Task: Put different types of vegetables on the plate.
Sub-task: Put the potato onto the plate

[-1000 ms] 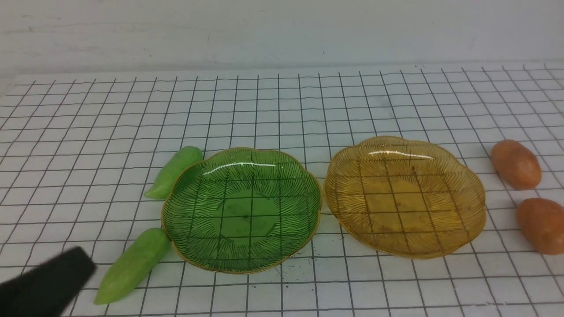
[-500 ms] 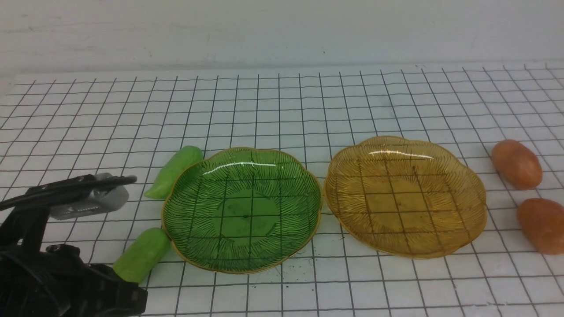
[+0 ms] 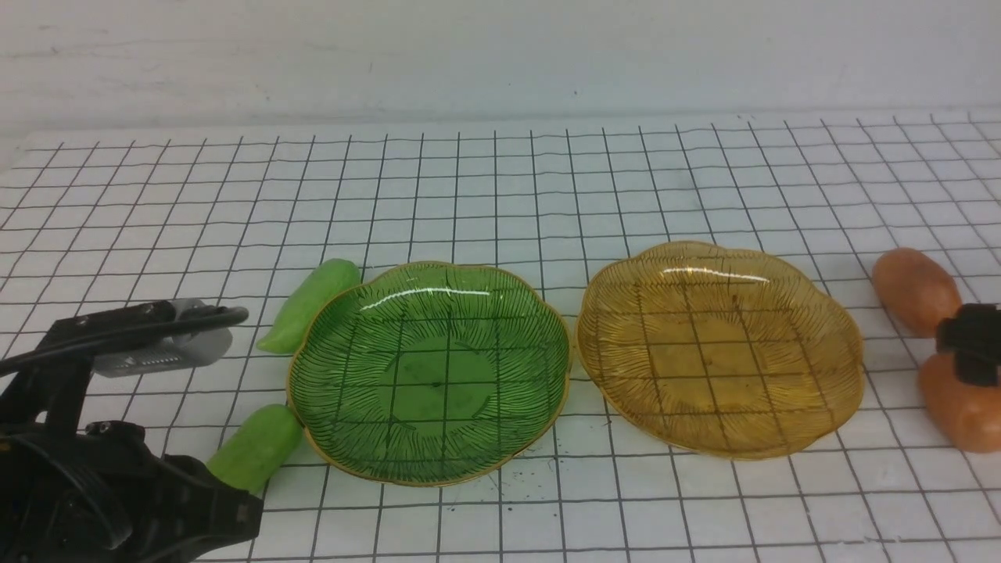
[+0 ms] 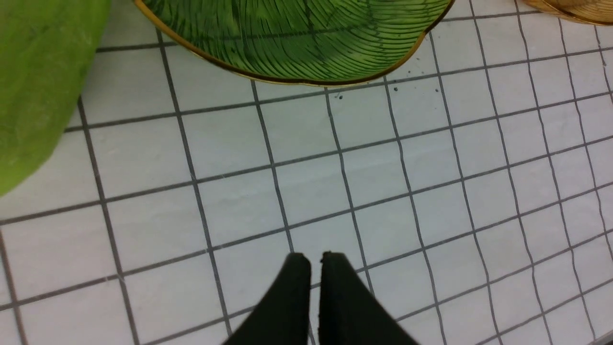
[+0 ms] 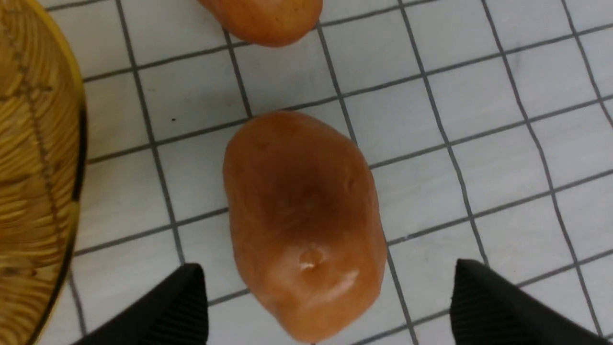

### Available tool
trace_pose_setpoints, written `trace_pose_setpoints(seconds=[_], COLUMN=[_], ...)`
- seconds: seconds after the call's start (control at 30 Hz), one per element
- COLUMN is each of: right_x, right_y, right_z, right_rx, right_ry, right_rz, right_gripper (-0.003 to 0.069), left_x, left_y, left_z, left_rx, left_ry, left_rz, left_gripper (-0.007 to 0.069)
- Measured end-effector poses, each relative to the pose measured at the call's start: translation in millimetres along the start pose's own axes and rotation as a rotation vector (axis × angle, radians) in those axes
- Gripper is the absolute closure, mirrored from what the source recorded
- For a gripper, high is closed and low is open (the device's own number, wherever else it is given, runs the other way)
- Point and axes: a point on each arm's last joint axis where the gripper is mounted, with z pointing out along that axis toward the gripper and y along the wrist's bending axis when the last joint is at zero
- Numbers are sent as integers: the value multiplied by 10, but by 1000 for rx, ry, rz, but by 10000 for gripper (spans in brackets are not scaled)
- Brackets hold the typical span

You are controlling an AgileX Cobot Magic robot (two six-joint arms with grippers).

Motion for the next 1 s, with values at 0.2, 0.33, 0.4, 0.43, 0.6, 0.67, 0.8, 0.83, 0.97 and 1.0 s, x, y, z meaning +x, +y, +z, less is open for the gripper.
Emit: trace_pose_setpoints(seconds=[0.2, 0.33, 0.4, 0.43, 0.6, 0.67, 0.8, 0.83, 0.97, 1.0], right_x=[37, 99, 115, 117, 33, -62, -318, -362, -410, -404], right_y=[77, 127, 146, 149, 118, 86, 60, 96, 338, 436], right_z=[429, 652, 712, 722, 639, 506, -45, -168, -401, -430], right_rx=[48, 56, 51, 50, 76, 89, -7, -61, -247, -305], right_ry=[63, 112, 120, 122, 122, 110, 35, 13, -38, -46], right_rz=[-37, -56, -63, -64, -60, -53, 12, 14, -34, -45], right_gripper=[-29, 5, 60, 106, 146, 146, 146, 146, 146, 146], left_x=[-1, -1, -1, -1, -1, -1, -1, -1, 4, 5], left_y=[0, 0, 0, 0, 0, 0, 1, 1, -1, -1], left_z=[0, 0, 0, 0, 0, 0, 0, 0, 0, 0], left_rx=[0, 0, 0, 0, 0, 0, -1, -1, 1, 1], left_ry=[-1, -1, -1, -1, -1, -1, -1, -1, 5, 6], left_rz=[0, 0, 0, 0, 0, 0, 0, 0, 0, 0], left_gripper=[609, 609, 609, 609, 609, 609, 609, 609, 609, 609])
